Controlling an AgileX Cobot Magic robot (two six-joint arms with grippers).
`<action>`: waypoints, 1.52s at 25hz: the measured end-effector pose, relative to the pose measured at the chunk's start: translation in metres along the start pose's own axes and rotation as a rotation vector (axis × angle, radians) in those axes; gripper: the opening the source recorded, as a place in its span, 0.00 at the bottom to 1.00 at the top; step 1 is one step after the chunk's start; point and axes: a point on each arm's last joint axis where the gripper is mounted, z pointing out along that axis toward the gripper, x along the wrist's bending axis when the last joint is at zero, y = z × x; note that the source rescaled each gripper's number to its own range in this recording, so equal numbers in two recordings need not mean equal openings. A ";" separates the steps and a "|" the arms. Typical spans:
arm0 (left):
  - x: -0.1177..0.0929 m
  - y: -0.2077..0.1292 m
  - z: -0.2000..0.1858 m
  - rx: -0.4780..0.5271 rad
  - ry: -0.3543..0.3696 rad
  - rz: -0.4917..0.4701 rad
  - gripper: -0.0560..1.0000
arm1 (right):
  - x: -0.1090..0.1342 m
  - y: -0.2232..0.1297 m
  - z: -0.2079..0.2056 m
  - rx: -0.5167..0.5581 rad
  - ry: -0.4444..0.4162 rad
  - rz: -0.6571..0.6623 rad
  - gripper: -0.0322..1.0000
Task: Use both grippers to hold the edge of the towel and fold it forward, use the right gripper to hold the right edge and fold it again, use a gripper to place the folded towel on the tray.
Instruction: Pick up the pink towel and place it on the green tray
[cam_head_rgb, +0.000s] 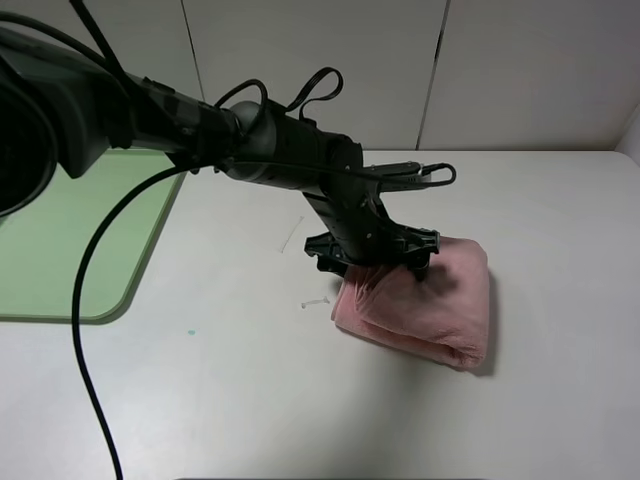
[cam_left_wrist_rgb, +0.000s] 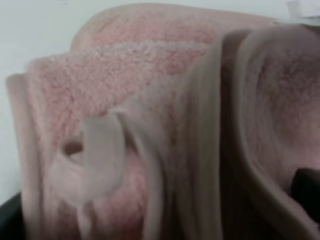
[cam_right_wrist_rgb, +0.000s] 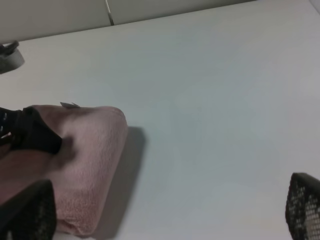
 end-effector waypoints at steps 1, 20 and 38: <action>0.000 -0.001 0.000 0.003 0.000 0.000 0.81 | 0.000 0.000 0.000 0.000 0.000 0.000 1.00; -0.002 -0.001 -0.002 0.025 -0.004 -0.015 0.20 | 0.000 0.000 0.000 0.000 0.000 0.000 1.00; 0.009 0.021 -0.089 0.039 0.068 0.046 0.20 | 0.000 0.000 0.000 0.000 0.000 0.000 1.00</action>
